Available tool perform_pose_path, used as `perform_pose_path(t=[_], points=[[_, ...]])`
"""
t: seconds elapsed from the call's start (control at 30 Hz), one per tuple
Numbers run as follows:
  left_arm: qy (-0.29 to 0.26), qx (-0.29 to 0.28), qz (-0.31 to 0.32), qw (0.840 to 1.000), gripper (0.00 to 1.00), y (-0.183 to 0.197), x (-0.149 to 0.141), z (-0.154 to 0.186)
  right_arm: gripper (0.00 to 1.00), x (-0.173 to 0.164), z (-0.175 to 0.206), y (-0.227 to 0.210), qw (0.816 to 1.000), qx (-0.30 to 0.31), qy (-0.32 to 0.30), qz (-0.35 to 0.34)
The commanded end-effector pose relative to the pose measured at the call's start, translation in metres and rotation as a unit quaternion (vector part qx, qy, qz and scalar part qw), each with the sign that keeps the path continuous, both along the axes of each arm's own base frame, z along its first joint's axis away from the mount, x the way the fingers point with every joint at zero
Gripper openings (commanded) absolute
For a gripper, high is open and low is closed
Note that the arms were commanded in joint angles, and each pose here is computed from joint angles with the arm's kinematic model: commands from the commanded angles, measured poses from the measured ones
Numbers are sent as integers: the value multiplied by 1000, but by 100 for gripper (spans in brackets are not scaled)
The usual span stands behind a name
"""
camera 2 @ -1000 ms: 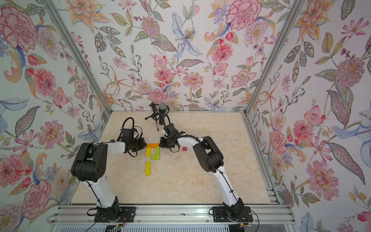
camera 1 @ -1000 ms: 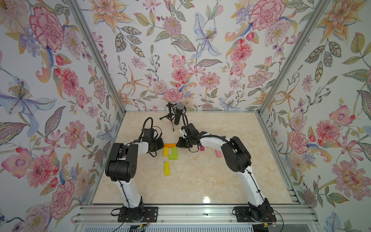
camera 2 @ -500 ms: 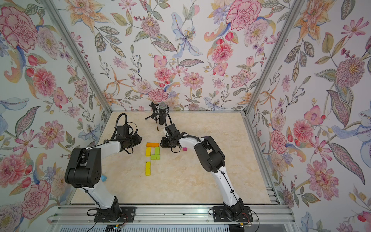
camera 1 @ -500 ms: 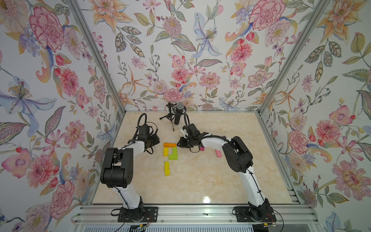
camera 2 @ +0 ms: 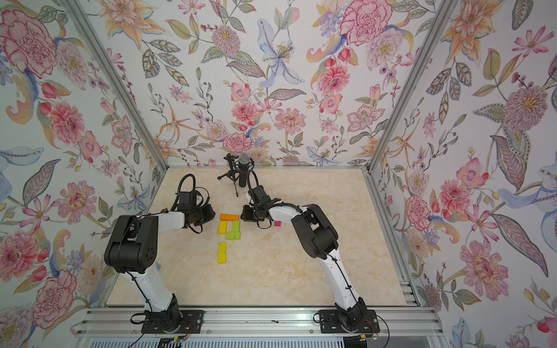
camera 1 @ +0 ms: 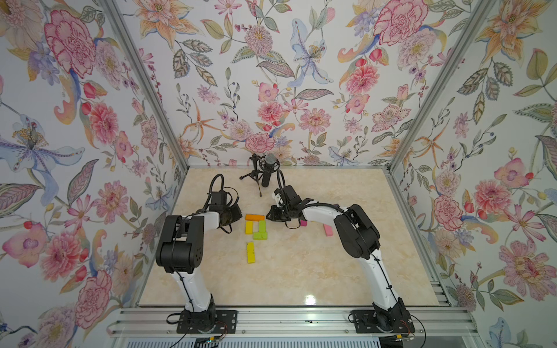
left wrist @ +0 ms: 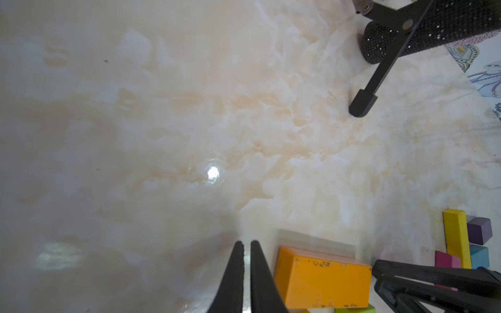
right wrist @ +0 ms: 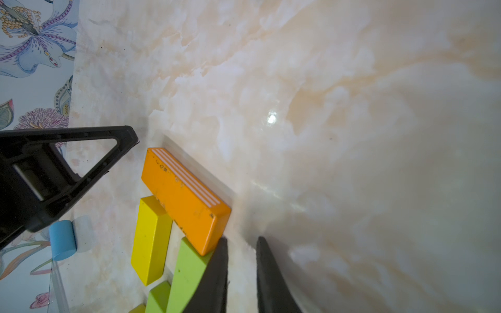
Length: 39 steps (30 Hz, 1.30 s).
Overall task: Assemble the letter p with building blocks
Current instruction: Assemble the building block at the center of the board.
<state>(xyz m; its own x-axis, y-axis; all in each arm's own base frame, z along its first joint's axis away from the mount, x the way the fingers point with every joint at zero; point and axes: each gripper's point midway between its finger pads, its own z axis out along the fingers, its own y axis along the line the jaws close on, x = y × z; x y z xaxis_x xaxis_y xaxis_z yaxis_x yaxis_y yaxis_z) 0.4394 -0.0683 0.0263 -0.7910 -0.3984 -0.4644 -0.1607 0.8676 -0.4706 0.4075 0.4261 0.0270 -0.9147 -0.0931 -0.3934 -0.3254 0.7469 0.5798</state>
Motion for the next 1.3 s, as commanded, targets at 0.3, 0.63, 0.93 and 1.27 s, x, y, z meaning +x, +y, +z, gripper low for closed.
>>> perform_pose_path(t=[0.3, 0.63, 0.93, 1.27], points=[[-1, -25, -17, 1000, 0, -8, 0, -7, 19, -10, -16, -4, 1000, -17, 26, 2], [11, -35, -31, 999, 0, -19, -10, -18, 19, -13, -18, -3, 999, -15, 31, 7], [20, -38, -33, 999, 0, -27, -20, -25, 19, -16, -20, -2, 999, -15, 34, 12], [24, -41, -28, 998, 0, -29, -30, -27, 19, -18, -23, -1, 999, -16, 36, 15]])
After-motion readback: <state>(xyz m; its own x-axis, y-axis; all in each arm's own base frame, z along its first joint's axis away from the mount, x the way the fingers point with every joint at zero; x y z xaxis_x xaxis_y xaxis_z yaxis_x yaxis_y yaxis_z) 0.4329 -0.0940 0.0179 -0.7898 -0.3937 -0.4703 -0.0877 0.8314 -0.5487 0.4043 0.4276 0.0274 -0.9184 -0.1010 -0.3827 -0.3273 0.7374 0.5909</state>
